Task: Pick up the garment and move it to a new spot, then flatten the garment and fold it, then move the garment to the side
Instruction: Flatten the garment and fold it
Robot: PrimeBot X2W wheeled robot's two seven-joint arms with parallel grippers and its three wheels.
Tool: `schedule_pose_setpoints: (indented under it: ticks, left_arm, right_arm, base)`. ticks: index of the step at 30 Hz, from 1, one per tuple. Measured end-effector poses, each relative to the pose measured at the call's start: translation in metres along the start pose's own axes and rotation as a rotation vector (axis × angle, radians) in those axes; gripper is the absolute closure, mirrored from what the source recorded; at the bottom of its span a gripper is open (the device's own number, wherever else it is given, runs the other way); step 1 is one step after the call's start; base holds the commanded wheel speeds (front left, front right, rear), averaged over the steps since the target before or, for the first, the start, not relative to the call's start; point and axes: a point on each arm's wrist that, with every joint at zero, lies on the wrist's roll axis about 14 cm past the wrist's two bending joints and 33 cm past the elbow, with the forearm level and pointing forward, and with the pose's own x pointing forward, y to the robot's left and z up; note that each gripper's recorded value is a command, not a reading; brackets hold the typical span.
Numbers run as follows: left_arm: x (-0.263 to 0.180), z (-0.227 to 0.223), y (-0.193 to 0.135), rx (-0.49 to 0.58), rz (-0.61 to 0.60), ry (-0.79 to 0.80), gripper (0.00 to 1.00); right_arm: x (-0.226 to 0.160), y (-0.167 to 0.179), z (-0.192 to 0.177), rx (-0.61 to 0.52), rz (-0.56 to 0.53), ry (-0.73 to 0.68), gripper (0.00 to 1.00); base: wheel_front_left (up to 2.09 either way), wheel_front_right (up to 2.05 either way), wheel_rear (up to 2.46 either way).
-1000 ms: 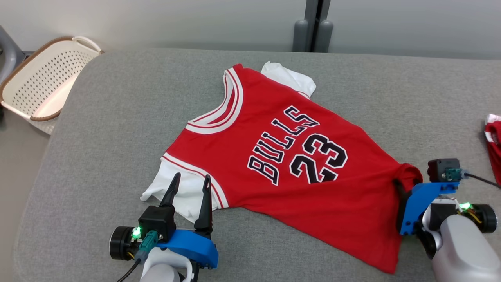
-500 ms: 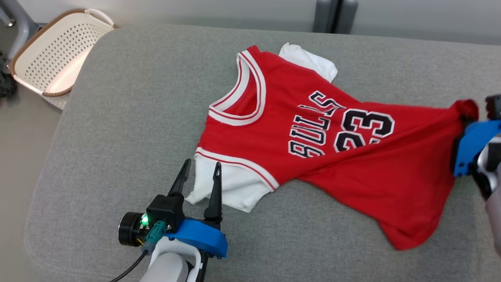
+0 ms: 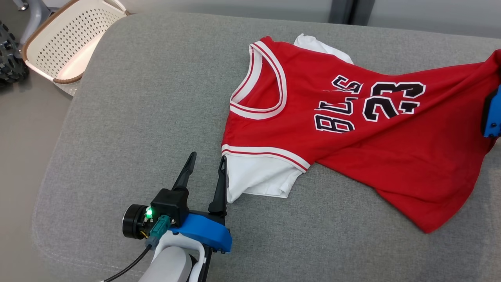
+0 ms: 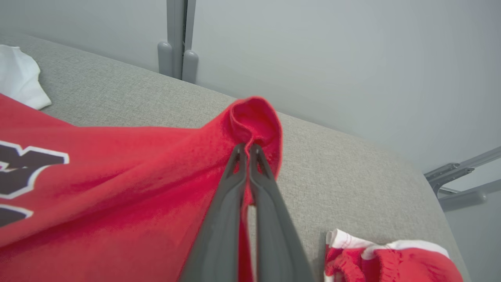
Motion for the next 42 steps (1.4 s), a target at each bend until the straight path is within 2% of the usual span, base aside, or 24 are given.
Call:
schedule_pose_setpoints:
  ticks: [1, 2, 3, 10, 14, 22, 31, 42]
  left_arm:
    - [0.0, 0.0, 0.0, -0.001, -0.002, 0.001, 0.0]
    - [0.001, -0.001, -0.001, -0.001, -0.003, 0.001, 0.0]
    - [0.002, -0.001, -0.002, -0.001, -0.006, 0.001, 0.0]
    - [0.009, 0.002, -0.013, 0.004, -0.043, -0.01, 0.0]
    - [0.013, 0.006, -0.023, 0.004, -0.074, -0.024, 0.0]
    - [0.014, 0.008, -0.041, 0.003, -0.123, -0.031, 0.0]
    - [0.014, 0.013, -0.041, 0.012, -0.128, -0.048, 0.0]
    - [0.011, 0.011, -0.034, 0.023, -0.109, -0.038, 0.0]
  right_arm:
    - [0.0, 0.0, -0.001, 0.009, -0.002, -0.007, 0.68]
    - [0.0, -0.001, -0.002, 0.011, -0.003, -0.01, 0.27]
    - [0.0, -0.001, -0.004, 0.014, -0.003, -0.01, 0.0]
    - [-0.012, 0.01, -0.014, 0.033, 0.02, -0.035, 0.0]
    - [-0.026, 0.014, -0.024, 0.091, 0.024, -0.051, 0.0]
    - [-0.068, 0.032, -0.078, 0.199, 0.045, -0.018, 0.0]
    - [-0.117, 0.063, -0.133, 0.373, 0.097, 0.055, 0.0]
    - [-0.124, 0.086, -0.115, 0.403, 0.187, 0.048, 0.0]
  base:
    - [0.0, 0.0, 0.0]
    - [0.0, 0.0, 0.0]
    - [0.0, 0.0, 0.0]
    - [0.0, 0.0, 0.0]
    - [0.0, 0.0, 0.0]
    - [0.0, 0.0, 0.0]
    - [0.0, 0.0, 0.0]
    - [0.0, 0.0, 0.0]
